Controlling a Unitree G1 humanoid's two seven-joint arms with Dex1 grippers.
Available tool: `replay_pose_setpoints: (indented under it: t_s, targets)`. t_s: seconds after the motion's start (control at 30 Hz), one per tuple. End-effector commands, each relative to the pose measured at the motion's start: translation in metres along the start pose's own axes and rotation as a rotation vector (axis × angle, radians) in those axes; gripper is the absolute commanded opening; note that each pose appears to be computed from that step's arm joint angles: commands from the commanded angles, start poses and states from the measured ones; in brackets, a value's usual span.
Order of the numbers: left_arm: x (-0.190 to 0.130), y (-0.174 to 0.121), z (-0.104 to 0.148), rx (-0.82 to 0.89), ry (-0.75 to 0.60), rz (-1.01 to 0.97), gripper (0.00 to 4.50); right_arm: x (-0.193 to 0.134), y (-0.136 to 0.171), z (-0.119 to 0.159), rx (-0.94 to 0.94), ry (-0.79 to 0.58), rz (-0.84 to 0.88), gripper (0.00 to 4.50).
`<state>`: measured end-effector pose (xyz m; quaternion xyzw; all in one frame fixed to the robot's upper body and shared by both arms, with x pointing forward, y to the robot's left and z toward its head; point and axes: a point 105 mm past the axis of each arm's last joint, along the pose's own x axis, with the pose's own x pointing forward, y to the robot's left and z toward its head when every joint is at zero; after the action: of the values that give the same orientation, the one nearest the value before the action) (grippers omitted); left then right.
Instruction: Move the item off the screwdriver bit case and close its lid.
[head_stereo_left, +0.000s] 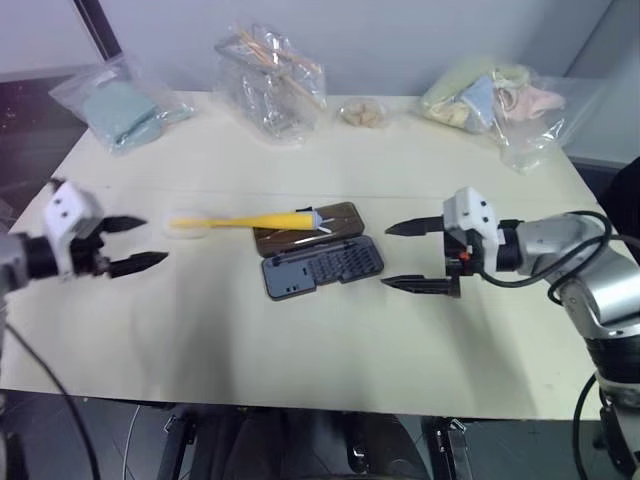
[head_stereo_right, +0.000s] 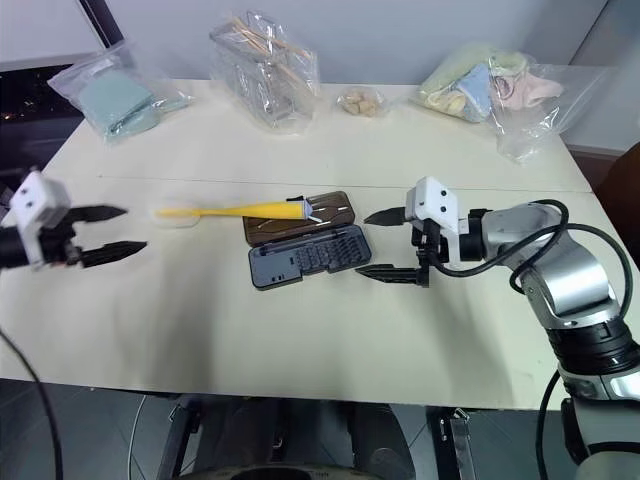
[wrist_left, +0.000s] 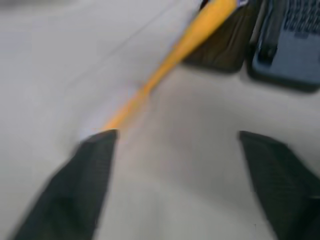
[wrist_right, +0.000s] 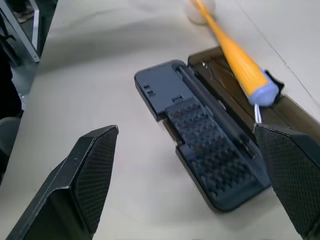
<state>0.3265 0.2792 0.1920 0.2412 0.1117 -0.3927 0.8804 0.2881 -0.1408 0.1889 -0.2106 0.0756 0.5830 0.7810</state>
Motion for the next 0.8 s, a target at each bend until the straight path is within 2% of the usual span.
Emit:
replay_pose_setpoints:
  t_s: [0.03,0.23,0.37,0.6,0.77,0.8]
  targets:
    - [0.026,0.012,0.001,0.113,0.066,-0.055,4.36,-0.012,0.003,0.011,-0.035,-0.008,-0.052,4.50]
    - [0.080,0.021,0.003,0.266,0.188,-0.159,4.36,-0.029,0.018,0.009,-0.007,0.018,-0.144,4.50]
    - [0.107,0.020,0.008,0.310,0.236,-0.157,4.36,-0.040,0.027,0.008,0.017,0.035,-0.218,4.50]
    - [0.134,0.013,0.008,0.356,0.297,-0.149,4.36,-0.052,0.046,0.008,0.045,0.053,-0.308,4.50]
    - [0.144,0.007,-0.002,0.358,0.357,-0.157,4.36,-0.057,0.053,0.013,0.041,0.060,-0.339,4.50]
    - [0.143,0.006,-0.005,0.348,0.369,-0.166,3.84,-0.057,0.053,0.014,0.040,0.060,-0.343,4.50]
